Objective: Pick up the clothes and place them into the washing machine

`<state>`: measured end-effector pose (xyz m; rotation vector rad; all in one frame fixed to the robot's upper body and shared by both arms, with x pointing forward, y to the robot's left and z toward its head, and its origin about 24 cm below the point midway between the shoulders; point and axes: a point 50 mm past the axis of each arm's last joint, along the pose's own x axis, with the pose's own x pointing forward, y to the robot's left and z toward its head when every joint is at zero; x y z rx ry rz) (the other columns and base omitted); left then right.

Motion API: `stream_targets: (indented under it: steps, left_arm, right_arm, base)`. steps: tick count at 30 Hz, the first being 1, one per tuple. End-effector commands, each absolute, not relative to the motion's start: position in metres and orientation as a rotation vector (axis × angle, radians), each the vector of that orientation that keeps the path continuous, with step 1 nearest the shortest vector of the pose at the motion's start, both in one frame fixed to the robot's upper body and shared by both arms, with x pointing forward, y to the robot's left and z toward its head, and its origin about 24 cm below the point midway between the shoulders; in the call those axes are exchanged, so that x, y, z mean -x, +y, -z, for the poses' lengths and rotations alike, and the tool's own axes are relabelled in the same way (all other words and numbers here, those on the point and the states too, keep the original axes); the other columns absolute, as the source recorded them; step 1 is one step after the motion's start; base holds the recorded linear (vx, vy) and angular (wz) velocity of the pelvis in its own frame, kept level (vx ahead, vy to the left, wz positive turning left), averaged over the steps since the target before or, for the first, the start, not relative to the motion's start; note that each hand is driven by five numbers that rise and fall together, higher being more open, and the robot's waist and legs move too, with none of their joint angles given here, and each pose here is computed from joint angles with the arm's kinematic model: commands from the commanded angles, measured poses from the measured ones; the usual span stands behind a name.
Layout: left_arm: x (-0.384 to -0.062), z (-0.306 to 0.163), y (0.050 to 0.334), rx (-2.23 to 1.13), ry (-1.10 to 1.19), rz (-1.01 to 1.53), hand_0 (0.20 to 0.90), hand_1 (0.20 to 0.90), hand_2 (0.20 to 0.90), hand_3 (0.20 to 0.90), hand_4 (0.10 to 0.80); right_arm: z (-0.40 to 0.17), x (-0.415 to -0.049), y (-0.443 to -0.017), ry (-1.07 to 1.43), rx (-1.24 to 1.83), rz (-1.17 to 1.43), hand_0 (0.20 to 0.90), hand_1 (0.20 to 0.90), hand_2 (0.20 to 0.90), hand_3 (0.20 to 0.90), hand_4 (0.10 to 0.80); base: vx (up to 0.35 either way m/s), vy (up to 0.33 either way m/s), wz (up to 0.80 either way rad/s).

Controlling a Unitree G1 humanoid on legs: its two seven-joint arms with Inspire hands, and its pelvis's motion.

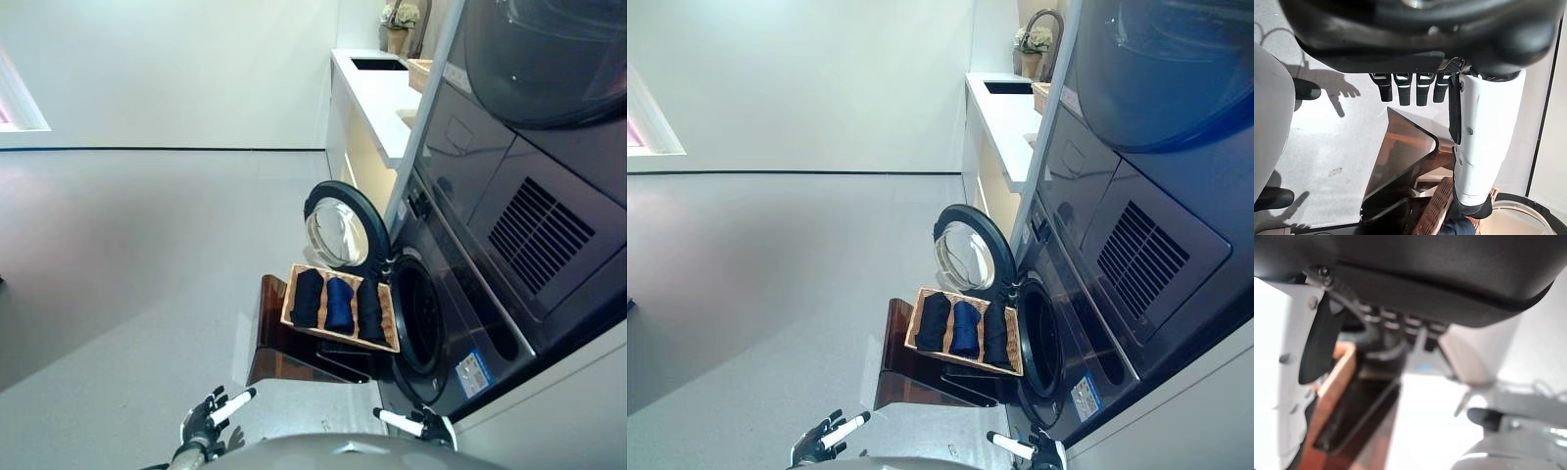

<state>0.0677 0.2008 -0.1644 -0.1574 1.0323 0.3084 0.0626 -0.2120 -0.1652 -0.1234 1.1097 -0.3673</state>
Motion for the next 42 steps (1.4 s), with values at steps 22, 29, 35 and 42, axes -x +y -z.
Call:
stream_targets:
  steps: [22, 29, 35, 42]
  left_arm:
    - [-0.132, 0.142, 0.215, 0.116, 0.810, -0.276, 0.900, 0.900, 0.900, 0.900, 0.800]
    - [-0.125, 0.144, 0.218, 0.127, 0.815, -0.306, 0.900, 0.900, 0.900, 0.900, 0.800]
    - [-0.120, 0.146, 0.210, 0.155, 0.825, -0.303, 0.900, 0.900, 0.900, 0.900, 0.800]
    - [-0.109, 0.153, 0.204, 0.193, 0.882, -0.341, 0.900, 0.900, 0.900, 0.900, 0.800]
  right_arm:
    - [0.148, -0.106, -0.246, 0.936, 0.020, 0.541, 0.900, 0.900, 0.900, 0.900, 0.800]
    - [0.147, -0.109, -0.245, 0.927, 0.019, 0.546, 0.900, 0.900, 0.900, 0.900, 0.800]
    - [0.151, -0.098, -0.241, 0.964, 0.029, 0.528, 0.900, 0.900, 0.900, 0.900, 0.800]
    - [0.150, -0.107, -0.238, 0.947, 0.044, 0.501, 0.900, 0.900, 0.900, 0.900, 0.800]
  base:
    - [0.033, 0.124, -0.02]
    - [0.212, -0.045, 0.13]
    - [0.164, -0.072, 0.18]
    - [0.135, -0.122, 0.33]
